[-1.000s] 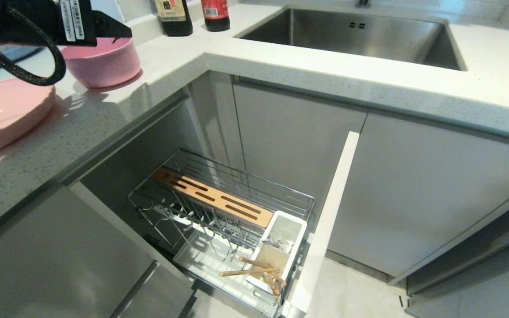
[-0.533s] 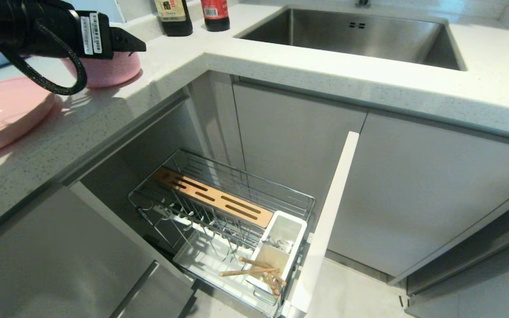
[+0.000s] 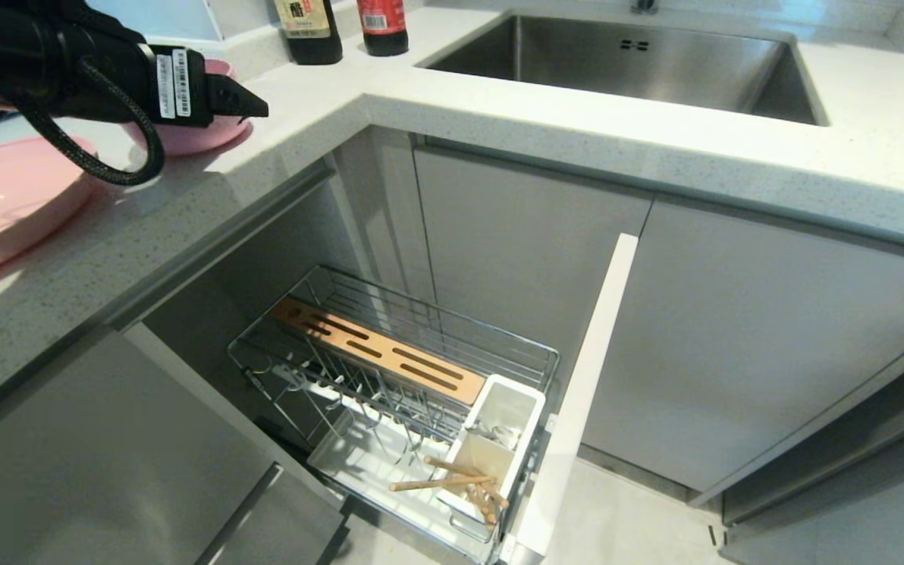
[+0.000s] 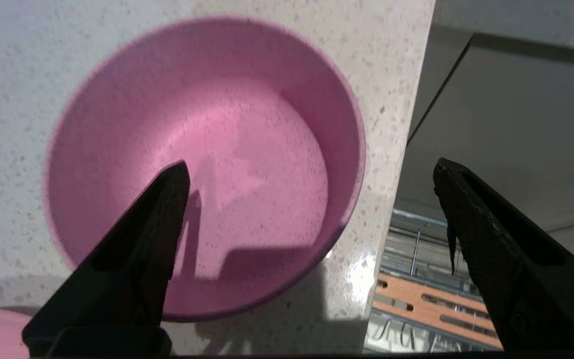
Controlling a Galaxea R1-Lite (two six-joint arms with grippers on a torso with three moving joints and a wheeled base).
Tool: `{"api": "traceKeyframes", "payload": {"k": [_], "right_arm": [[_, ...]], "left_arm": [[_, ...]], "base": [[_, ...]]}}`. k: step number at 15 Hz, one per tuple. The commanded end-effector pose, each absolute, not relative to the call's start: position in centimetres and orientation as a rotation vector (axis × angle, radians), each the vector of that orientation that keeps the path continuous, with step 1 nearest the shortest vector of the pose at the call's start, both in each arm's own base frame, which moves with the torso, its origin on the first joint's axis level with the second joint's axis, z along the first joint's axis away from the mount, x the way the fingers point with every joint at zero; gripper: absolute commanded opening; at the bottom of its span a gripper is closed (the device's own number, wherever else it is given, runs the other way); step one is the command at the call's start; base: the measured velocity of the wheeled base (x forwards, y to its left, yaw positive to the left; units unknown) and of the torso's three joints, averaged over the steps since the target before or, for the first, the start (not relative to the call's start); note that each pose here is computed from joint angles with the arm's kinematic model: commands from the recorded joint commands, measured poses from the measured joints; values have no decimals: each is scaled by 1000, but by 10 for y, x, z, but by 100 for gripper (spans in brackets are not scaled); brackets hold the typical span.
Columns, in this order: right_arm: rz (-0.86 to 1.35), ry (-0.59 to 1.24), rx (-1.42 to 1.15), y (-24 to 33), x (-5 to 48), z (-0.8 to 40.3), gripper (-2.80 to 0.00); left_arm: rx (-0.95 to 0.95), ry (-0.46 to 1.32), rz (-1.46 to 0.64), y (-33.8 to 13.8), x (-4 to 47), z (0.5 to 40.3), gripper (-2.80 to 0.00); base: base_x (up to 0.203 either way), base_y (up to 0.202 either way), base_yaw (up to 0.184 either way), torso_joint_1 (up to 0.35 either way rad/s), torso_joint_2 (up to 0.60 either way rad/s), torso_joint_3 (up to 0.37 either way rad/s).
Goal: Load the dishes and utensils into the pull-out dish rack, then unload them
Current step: Pick up the bowl and place it in the cupboard
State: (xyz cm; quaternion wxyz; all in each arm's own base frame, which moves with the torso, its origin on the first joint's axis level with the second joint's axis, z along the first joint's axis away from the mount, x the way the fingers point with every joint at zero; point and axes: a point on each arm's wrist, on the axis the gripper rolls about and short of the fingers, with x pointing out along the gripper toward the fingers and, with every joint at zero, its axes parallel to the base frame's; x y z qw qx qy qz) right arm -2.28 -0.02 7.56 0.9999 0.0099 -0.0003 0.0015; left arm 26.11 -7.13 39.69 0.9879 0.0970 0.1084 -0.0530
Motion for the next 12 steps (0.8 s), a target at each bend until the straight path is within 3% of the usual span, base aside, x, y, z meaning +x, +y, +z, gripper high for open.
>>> {"api": "traceKeyframes", "payload": {"k": [1, 12], "right_arm": [[3, 0, 20, 0, -23, 75, -280], [4, 0, 20, 0, -23, 75, -280]], "left_arm": [[197, 231, -103, -71, 263, 395, 0], [174, 286, -92, -68, 264, 389, 0]], "base": [[0, 0, 0, 0, 0, 0], [0, 0, 0, 0, 0, 0]]}}
